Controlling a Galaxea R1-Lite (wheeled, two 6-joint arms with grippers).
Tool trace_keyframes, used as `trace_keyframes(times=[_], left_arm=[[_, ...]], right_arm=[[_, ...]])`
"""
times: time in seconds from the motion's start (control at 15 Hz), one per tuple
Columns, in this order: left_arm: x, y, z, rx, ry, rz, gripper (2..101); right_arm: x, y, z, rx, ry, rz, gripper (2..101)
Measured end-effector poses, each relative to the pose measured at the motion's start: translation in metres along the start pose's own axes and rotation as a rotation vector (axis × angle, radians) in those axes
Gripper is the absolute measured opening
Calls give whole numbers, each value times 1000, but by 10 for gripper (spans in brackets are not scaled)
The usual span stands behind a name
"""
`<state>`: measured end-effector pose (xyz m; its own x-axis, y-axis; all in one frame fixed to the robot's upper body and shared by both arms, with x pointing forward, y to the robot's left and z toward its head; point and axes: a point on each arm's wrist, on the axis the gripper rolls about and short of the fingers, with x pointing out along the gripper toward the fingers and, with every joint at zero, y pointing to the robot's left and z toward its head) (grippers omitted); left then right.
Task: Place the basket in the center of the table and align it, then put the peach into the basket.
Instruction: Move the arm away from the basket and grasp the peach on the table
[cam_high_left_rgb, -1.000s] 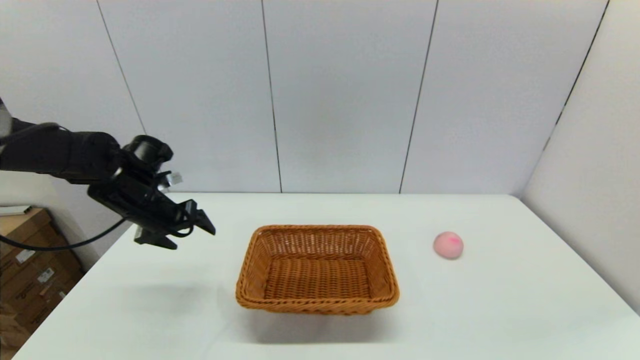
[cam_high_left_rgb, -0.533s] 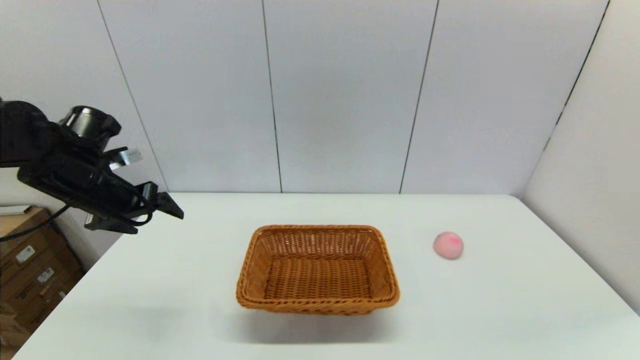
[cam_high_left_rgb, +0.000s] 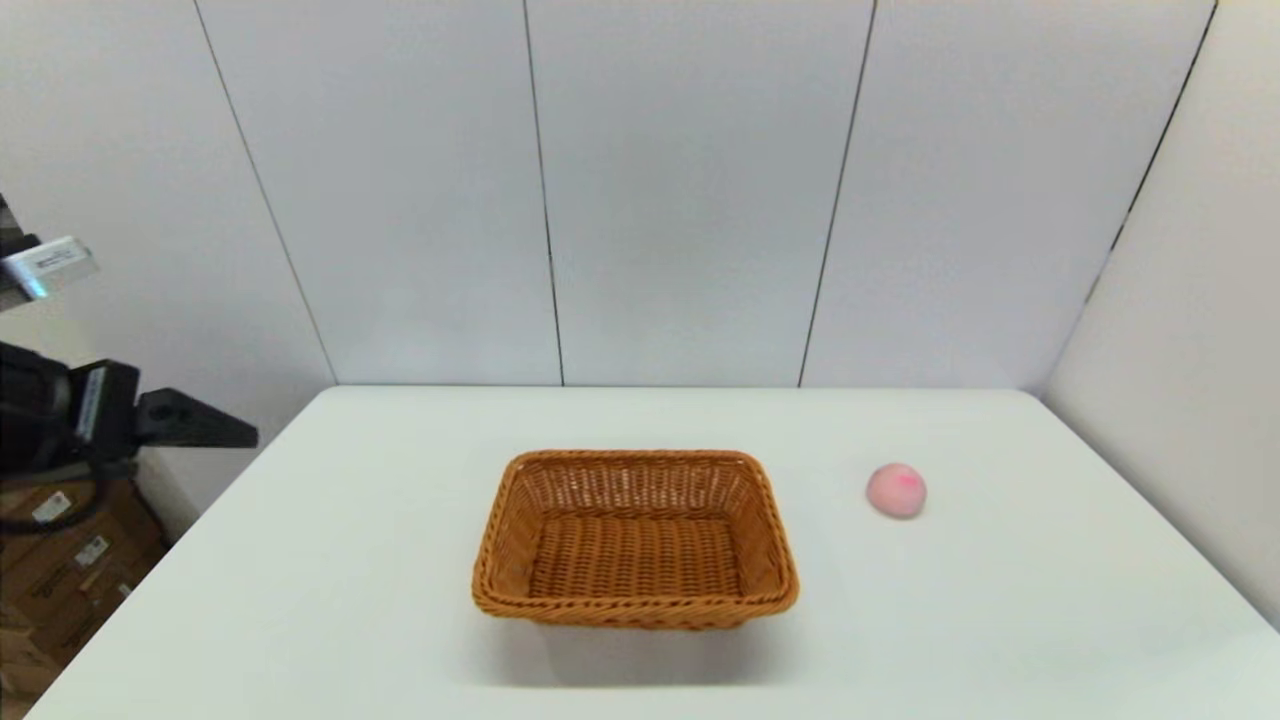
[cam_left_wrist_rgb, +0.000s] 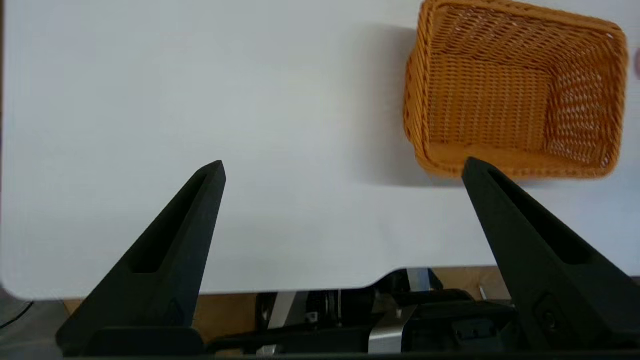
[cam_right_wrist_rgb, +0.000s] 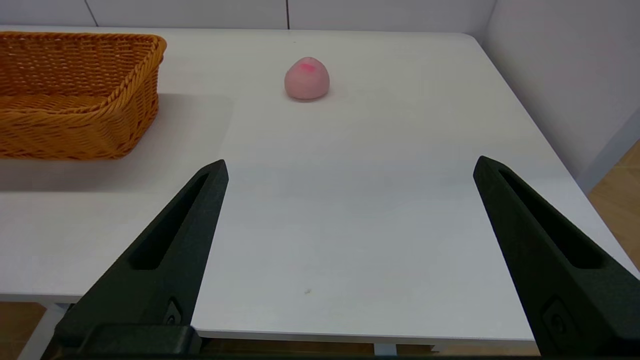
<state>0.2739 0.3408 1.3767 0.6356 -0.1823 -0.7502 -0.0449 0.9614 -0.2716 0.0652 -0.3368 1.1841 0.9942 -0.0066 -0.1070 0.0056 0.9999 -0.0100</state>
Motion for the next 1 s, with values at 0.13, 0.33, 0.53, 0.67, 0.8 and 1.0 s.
trace_keyframes(times=[0.13,0.33,0.53,0.67,0.8,1.0], left_arm=[[-30,-1,-36,25,-63,2,963],[-67,1,-101,63,-173,0,968],[-81,8,-165,98,-246,-3,970],[-74,16,-201,109,-250,-1,971],[-66,22,-228,122,-273,-8,971],[-57,31,-253,155,-324,-19,972]], right_arm=[[0,0,0,0,-4,0,973],[-1,0,0,1,-14,0,973],[-1,0,-1,0,-17,0,973],[-1,0,-1,0,-16,0,973],[-1,0,-1,0,-16,0,973],[-1,0,-1,0,-17,0,973]])
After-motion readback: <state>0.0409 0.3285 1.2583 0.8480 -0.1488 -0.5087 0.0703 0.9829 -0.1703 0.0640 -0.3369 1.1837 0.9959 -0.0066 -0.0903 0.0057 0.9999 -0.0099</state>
